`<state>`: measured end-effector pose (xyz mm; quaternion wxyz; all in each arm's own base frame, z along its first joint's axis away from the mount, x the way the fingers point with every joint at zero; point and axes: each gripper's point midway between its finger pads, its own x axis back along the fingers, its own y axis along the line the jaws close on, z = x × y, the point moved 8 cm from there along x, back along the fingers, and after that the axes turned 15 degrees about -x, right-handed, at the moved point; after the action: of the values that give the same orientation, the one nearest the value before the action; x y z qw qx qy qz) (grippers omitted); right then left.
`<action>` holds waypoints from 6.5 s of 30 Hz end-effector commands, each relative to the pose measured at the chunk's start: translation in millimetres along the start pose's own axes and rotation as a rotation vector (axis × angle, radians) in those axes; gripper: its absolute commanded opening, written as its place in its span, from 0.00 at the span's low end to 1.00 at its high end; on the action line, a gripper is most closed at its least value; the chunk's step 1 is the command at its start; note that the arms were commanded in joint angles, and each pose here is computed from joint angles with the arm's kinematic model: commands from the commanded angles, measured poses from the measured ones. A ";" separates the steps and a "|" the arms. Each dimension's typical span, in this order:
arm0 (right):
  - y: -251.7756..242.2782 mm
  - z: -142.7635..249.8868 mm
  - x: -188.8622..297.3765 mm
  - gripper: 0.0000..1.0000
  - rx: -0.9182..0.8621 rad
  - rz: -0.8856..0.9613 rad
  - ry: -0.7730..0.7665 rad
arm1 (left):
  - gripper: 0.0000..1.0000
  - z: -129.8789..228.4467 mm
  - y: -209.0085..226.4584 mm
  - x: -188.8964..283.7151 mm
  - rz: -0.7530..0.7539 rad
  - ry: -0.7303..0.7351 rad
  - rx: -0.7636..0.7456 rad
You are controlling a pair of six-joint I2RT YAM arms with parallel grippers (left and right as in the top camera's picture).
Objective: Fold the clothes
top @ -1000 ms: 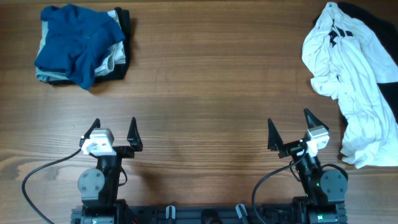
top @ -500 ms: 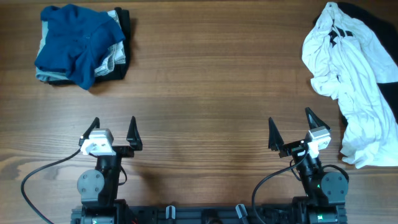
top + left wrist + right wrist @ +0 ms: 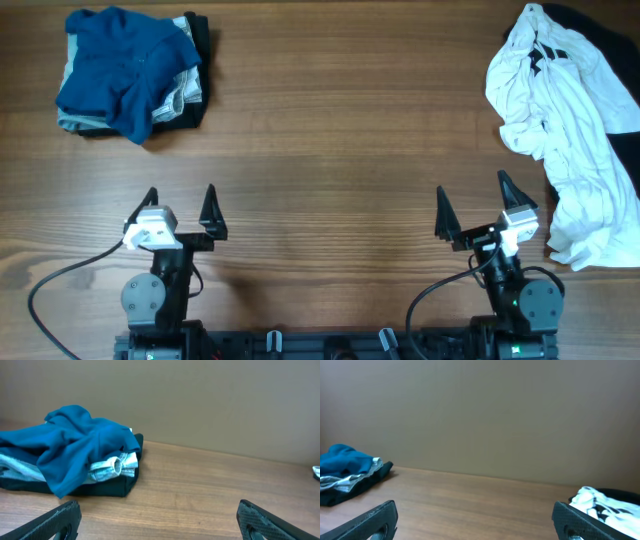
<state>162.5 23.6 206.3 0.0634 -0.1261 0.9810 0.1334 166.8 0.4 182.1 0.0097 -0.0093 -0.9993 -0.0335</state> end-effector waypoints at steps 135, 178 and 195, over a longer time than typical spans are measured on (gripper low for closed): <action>139.5 -60.1 -217.3 1.00 -0.263 -0.066 1.136 | 0.99 -51.2 40.2 -149.4 0.115 0.883 0.119; -37.9 0.1 -189.8 0.94 -0.341 0.549 1.145 | 0.04 15.0 -50.5 -120.0 0.183 1.433 -0.063; -77.3 150.3 -205.3 0.68 -0.392 0.613 1.415 | 0.04 -22.6 -3.1 -95.7 0.028 1.368 0.076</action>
<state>395.9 38.0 93.2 -0.6186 0.0892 0.7544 0.2009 261.5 -9.4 194.8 0.6519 -0.0142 -0.7582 -0.0036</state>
